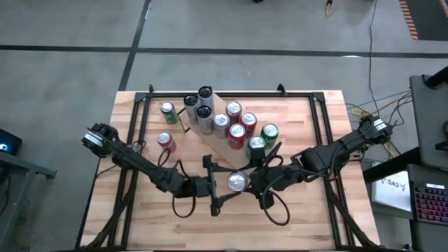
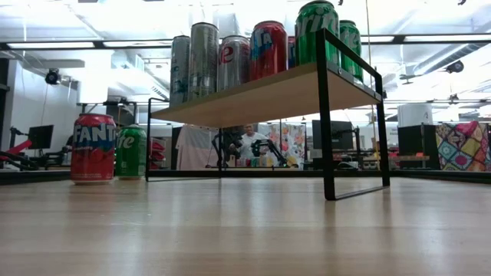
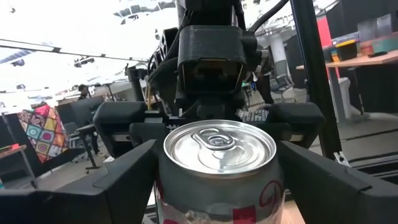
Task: Place canned beverage on shelf
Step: Put the silver soda can on the shelf aligned with the other silver soda can
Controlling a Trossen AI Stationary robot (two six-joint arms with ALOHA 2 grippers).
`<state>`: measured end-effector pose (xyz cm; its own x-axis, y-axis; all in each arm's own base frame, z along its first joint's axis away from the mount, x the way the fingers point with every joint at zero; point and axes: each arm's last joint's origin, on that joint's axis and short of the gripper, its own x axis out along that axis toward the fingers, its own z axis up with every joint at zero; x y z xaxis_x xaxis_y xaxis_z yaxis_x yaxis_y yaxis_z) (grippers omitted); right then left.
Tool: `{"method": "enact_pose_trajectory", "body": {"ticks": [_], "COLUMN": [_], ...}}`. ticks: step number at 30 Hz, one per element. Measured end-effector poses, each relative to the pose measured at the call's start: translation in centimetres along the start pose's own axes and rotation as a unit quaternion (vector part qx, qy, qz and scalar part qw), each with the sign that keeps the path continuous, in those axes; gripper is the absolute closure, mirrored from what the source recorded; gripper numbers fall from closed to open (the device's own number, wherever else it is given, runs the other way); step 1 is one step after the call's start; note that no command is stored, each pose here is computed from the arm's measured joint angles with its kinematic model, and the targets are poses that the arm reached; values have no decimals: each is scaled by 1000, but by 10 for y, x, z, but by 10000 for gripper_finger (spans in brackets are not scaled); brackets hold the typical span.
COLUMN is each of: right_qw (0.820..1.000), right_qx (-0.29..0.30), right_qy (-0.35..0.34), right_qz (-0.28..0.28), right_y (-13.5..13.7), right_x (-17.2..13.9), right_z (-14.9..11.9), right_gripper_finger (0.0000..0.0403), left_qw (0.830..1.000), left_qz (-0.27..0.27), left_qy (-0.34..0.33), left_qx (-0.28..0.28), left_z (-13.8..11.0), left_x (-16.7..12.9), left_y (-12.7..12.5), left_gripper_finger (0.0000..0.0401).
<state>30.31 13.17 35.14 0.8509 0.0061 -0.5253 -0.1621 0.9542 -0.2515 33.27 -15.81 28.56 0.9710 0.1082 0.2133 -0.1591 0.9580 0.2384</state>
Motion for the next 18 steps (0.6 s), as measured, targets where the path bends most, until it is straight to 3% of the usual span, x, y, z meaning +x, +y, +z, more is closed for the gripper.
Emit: {"method": "enact_pose_trajectory", "body": {"ticks": [11,18], "right_qw": [1000,1000], "right_qx": [11,21], "right_qy": [-3,-11], "right_qz": [-1,-13], "right_y": [0,-1], "right_x": [0,1], "right_z": [1,2], "right_gripper_finger": [136,136], "left_qw": [1000,999], "left_qz": [0,-2], "left_qy": [-5,35], "left_qx": [5,12], "left_z": [-4,-13], "left_x": [1,1], "left_y": [-3,-5], "left_gripper_finger": [87,62]}}
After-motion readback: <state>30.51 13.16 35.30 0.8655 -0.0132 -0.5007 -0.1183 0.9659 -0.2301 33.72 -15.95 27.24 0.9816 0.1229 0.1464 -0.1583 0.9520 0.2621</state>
